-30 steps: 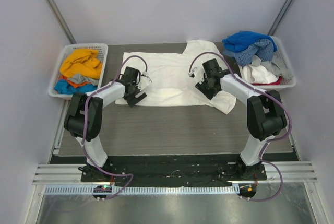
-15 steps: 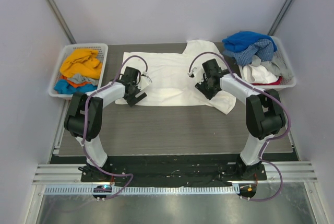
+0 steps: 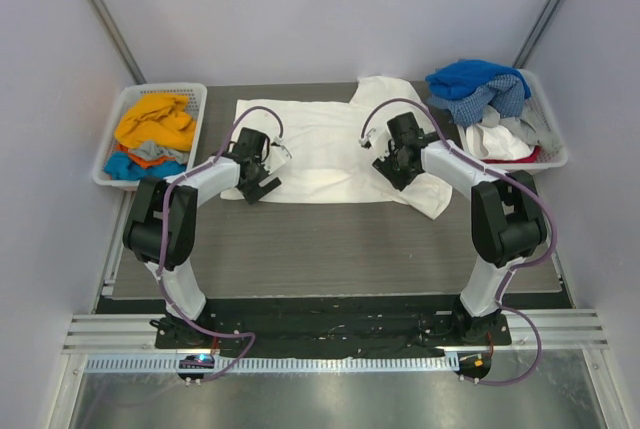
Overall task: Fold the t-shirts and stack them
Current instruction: Fold the flattened tshirt in 1/3 of the way
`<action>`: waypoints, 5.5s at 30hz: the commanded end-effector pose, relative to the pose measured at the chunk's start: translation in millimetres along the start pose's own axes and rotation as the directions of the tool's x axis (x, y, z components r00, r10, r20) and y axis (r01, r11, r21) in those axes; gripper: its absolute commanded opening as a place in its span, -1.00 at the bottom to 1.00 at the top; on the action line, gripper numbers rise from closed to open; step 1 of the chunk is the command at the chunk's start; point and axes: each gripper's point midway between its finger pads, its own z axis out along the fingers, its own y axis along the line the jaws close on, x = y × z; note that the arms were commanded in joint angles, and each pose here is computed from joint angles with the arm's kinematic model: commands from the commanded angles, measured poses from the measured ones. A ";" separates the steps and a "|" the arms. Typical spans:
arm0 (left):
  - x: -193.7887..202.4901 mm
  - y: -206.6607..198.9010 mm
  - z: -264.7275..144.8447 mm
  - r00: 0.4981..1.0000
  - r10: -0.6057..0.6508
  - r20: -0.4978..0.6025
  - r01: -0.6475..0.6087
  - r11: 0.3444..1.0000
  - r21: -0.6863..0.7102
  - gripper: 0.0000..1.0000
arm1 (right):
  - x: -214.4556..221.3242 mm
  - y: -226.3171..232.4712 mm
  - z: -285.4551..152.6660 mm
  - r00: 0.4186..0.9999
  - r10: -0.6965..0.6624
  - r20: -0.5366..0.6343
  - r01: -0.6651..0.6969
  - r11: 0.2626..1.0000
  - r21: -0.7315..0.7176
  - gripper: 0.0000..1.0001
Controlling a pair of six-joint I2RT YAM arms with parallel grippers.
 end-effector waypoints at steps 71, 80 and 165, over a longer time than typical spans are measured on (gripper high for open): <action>3.4 2.3 14.5 1.000 -0.002 -0.022 0.002 0.999 -0.038 0.99 | -69.9 -180.1 -19.2 1.000 0.025 -0.014 -0.015 0.858 0.514 -0.98; 4.2 3.2 14.5 1.000 -0.005 -0.026 0.003 0.999 -0.045 0.99 | -62.9 -187.7 -3.7 0.998 0.046 -0.039 -0.019 0.852 0.524 -0.98; 25.7 2.5 10.8 0.999 0.034 -0.040 -0.039 0.992 -0.118 0.99 | 126.8 -23.3 -1.5 0.962 -0.058 -0.267 0.105 0.981 0.165 0.39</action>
